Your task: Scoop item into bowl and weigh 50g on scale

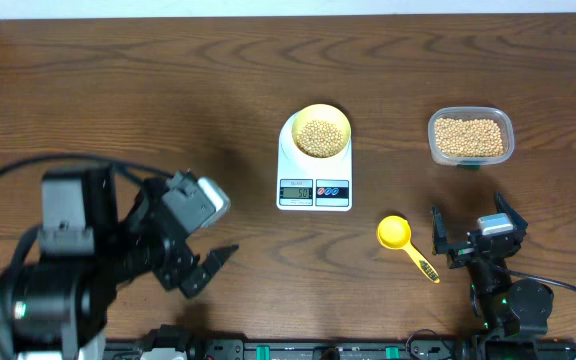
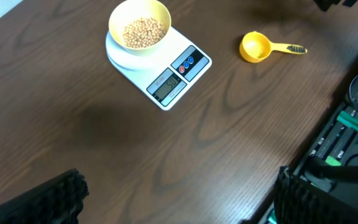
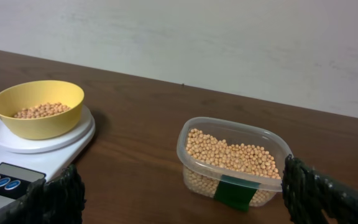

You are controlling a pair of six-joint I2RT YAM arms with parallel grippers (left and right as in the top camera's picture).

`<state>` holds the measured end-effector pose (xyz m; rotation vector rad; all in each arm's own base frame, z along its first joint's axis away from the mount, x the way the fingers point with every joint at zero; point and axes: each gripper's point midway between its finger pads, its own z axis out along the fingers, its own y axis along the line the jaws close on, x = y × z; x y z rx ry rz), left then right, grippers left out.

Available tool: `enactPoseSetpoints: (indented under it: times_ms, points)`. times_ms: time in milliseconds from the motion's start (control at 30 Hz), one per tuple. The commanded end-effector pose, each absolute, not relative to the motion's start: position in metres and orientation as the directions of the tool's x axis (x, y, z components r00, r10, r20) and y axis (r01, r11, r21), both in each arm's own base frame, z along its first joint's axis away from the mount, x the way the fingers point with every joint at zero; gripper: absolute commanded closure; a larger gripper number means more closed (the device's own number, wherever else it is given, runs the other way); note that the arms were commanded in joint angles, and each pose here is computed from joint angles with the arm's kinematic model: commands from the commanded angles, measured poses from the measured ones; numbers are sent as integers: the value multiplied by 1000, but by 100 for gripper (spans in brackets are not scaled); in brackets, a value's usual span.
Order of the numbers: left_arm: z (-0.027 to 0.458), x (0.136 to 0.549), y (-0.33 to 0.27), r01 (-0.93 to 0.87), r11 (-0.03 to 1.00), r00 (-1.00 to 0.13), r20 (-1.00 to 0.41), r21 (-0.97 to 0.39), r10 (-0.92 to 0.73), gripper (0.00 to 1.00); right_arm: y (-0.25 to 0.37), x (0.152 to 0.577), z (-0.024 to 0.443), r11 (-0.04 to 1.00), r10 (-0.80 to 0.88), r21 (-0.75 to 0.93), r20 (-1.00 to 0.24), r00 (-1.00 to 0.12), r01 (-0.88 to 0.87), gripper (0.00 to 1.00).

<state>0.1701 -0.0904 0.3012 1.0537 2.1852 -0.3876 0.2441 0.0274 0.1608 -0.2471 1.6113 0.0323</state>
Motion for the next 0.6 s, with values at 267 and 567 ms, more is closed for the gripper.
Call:
enactPoseSetpoints:
  times_ms: [267, 567]
  points:
    - [304, 109, -80, 680, 734, -530, -688, 6, 497, 2, 27, 244, 160, 975, -150, -142, -988, -35, -174, 1]
    - [293, 54, -79, 679, 734, -532, -686, 4, 496, 2, 27, 244, 160, 975, -150, -142, -988, -35, -174, 1]
